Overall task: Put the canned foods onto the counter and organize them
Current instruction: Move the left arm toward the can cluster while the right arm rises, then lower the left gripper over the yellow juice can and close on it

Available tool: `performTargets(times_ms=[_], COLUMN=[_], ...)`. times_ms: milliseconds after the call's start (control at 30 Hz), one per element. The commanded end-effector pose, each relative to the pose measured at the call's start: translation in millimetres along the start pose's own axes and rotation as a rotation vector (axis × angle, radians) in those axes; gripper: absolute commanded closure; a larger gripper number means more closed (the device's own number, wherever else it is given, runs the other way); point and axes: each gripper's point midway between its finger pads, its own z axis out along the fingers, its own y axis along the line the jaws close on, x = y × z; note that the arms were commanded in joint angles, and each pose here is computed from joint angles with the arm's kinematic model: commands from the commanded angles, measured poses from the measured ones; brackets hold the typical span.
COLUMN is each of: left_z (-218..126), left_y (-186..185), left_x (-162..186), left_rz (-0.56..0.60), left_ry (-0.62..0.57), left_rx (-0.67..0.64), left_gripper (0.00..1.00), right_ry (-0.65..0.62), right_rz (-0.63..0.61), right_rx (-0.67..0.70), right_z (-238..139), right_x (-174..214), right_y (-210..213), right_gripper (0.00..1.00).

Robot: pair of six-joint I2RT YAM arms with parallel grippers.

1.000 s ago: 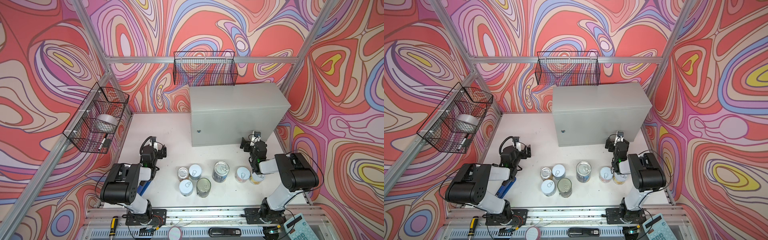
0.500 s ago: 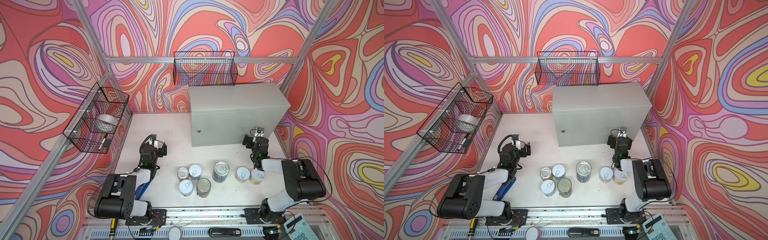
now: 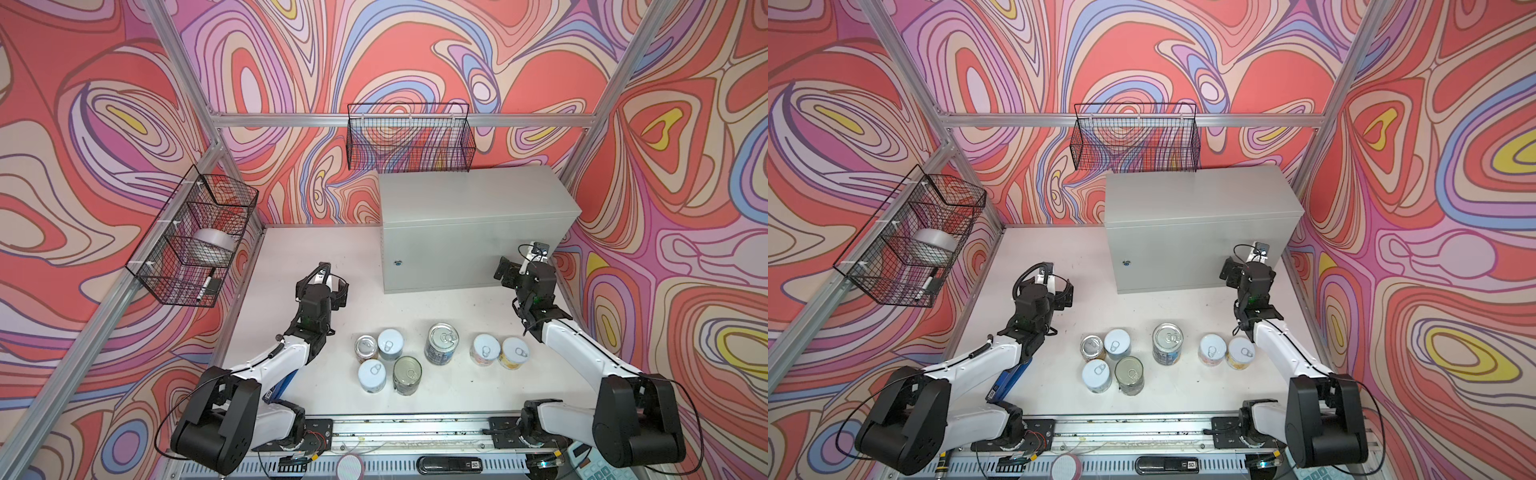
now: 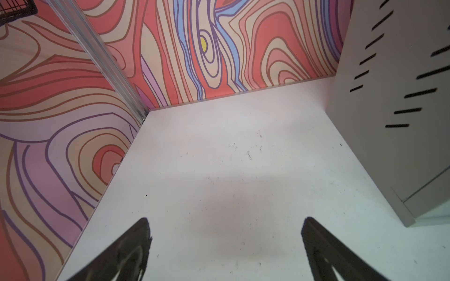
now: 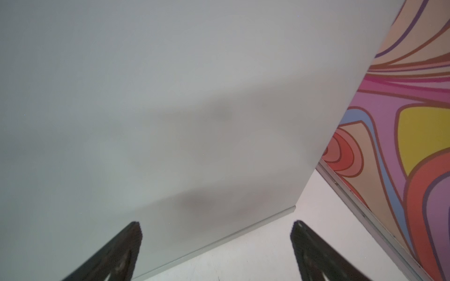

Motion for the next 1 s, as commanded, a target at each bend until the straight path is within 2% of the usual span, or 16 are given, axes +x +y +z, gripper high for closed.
performTargets(times_ms=[0,167,367,533,633,967], left_z=[-10.2,-31.5,-52.9,-69.5,-80.5,-117.8], left_y=[-4.2,-31.1,-55.0,-67.4,-71.9,-90.3], left_x=[-4.5,-8.5,-12.3,5.7,19.7,47.3], left_rz=[0.04,0.027,0.051,0.083,0.064,-0.033], left_ry=[0.043,0.083,0.167,0.33,0.398,0.546], left_rx=[-0.04,0.05,0.112,0.155,0.191,0.374], left_gripper=[0.0,0.0,0.0,0.0,0.02,0.1], right_ry=[0.082,0.186,0.201,0.244,0.266,0.327], right_rz=[0.042,0.068,0.09,0.109,0.116,0.15], right_rx=[-0.043,-0.114,-0.148,-0.185,-0.189,-0.315], right_z=[-11.5,-15.2,-26.0,-36.7,-41.7,-58.0], right_x=[8.8,24.9,35.0,50.5,59.9,75.0], right_y=[4.6,17.5,19.5,22.6,21.1,39.2], right_gripper=[0.01,0.02,0.02,0.01,0.02,0.02])
